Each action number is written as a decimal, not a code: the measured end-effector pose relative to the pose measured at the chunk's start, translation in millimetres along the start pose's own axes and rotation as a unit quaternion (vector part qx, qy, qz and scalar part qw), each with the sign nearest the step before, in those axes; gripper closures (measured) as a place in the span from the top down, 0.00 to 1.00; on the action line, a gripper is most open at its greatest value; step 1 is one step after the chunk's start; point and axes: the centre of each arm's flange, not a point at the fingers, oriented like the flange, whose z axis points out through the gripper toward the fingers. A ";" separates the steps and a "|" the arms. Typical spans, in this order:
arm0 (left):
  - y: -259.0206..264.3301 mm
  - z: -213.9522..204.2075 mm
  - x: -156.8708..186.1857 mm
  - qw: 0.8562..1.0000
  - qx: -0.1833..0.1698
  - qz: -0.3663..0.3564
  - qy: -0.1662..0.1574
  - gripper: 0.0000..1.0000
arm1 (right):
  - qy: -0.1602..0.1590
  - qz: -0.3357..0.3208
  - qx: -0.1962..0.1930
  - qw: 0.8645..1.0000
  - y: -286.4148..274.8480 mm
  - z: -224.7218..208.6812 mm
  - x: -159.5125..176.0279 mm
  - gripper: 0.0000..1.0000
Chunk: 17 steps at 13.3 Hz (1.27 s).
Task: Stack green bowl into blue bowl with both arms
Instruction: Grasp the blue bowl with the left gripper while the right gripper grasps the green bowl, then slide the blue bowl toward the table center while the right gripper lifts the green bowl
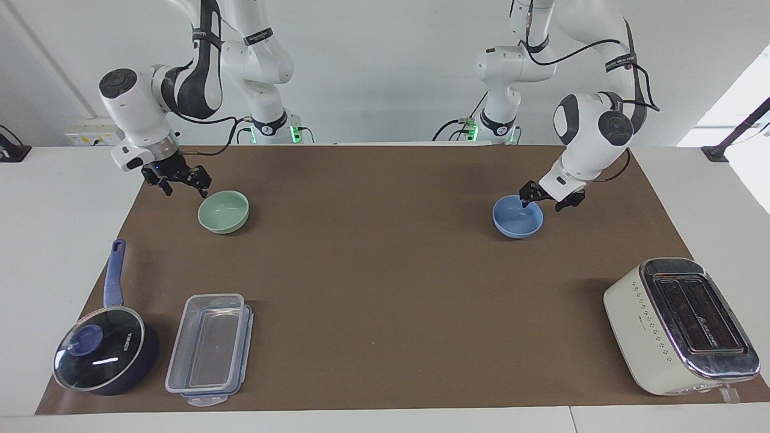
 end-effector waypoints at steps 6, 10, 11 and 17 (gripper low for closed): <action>0.6 26.0 -6.4 1.000 -0.001 0.011 -0.008 0.92 | -0.006 0.000 0.002 1.000 2.1 30.2 6.3 0.98; 1.0 33.5 -10.0 1.000 -0.001 0.011 -0.013 0.63 | -0.016 0.002 0.011 1.000 -1.8 40.7 4.9 0.96; 1.0 33.7 -10.0 1.000 -0.001 0.012 -0.012 0.51 | -0.017 0.005 0.016 1.000 -3.5 42.0 4.2 0.96; 7.0 -5.0 12.7 1.000 -0.002 0.013 -0.008 0.04 | -0.019 0.007 0.025 0.999 -6.6 47.4 0.5 0.42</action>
